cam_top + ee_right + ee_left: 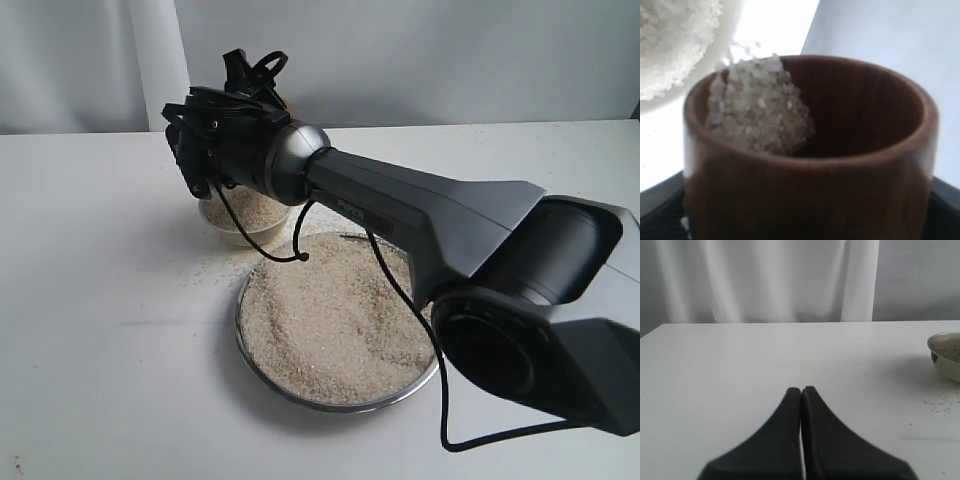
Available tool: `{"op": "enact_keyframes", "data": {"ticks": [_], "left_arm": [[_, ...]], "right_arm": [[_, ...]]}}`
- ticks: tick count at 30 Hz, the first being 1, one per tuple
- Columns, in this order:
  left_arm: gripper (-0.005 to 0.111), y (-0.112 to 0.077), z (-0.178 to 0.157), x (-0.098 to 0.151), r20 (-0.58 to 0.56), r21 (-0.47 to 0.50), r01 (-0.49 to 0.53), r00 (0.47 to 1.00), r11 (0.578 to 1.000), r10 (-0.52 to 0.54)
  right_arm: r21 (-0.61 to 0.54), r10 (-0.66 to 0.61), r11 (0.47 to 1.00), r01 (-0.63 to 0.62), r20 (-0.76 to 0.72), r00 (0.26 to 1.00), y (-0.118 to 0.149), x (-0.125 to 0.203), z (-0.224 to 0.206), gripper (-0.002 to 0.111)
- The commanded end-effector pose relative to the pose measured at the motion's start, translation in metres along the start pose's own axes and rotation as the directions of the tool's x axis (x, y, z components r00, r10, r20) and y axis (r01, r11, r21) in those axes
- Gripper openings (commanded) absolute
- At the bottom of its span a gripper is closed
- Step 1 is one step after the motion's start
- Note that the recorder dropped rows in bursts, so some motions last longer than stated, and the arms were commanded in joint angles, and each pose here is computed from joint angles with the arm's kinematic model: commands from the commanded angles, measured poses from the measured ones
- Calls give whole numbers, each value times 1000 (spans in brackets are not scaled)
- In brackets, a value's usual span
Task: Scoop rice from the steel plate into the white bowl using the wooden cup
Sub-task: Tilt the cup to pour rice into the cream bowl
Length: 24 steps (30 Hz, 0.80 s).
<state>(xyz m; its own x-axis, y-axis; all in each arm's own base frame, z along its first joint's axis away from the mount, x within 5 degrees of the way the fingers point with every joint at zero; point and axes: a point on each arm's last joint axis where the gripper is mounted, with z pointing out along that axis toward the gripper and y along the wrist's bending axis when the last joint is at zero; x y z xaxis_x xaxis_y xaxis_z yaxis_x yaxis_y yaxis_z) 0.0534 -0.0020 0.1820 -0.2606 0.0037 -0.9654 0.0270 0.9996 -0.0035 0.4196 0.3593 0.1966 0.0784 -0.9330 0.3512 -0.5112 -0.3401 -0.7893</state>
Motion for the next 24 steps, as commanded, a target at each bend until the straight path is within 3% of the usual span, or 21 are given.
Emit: {"op": "enact_keyframes", "data": {"ticks": [1, 24], "left_arm": [[0, 0, 0, 0, 7, 2, 3, 1000, 1000, -3], [0, 0, 0, 0, 7, 2, 3, 1000, 1000, -3]], "right_arm": [[30, -3, 1000, 3, -23, 1000, -8, 8, -2, 0], [-1, 1, 1000, -1, -70, 998, -5, 23, 9, 0]]}}
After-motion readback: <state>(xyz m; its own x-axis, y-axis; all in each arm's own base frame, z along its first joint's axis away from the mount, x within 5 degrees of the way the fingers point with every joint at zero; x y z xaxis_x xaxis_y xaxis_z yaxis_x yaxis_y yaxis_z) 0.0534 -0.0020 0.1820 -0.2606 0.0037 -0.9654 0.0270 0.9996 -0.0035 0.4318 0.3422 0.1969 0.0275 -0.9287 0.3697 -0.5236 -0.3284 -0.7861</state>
